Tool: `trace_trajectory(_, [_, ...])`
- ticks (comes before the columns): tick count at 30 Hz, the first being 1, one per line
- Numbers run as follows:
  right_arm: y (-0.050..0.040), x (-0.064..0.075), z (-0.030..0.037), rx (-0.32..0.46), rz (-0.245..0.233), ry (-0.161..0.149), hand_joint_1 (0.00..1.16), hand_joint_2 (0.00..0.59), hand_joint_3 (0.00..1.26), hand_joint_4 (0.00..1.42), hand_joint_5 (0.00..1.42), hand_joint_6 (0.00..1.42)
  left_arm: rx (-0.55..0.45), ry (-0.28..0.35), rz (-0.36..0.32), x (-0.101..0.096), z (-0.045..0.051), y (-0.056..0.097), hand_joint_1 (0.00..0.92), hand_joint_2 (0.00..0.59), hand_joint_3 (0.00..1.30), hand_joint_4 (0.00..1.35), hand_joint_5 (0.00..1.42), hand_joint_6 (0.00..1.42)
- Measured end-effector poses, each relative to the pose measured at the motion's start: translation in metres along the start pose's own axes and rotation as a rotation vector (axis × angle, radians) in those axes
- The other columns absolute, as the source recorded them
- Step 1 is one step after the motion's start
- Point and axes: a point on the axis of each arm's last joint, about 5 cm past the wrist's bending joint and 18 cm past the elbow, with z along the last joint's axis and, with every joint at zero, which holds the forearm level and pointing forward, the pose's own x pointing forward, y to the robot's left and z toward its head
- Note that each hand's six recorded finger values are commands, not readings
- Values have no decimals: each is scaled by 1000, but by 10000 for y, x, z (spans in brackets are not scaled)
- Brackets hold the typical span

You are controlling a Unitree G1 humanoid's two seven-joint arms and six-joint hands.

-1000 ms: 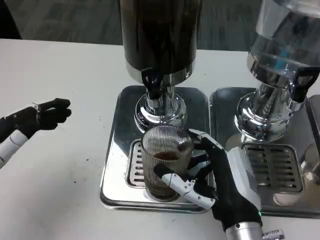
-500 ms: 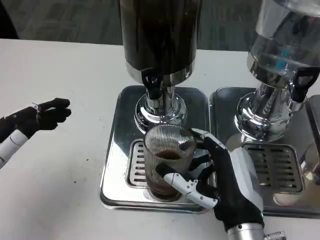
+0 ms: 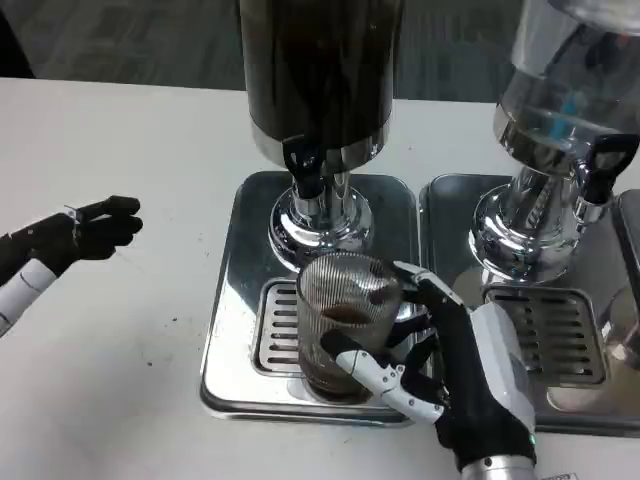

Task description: Grasp the cup under the faucet to collect the drink, then remove the cup.

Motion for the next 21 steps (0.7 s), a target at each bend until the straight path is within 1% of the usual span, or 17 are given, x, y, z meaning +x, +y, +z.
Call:
trace_trajectory(11, [-15,-9,-5,15,-11,11,692,235,453,534,701,941,-4,3,-8,9,-8,-15,0,157,225,222,208,213])
trace_trajectory(17, [-39,-54,-8,23,-35,11,694,232,456,537,708,946,-10,7,-8,17,-19,-16,0,158,224,222,208,220])
trace_trajectory(21, [-65,-79,12,30,-53,4,705,228,456,542,718,964,-6,-3,-13,50,-6,-5,0,158,223,222,208,223])
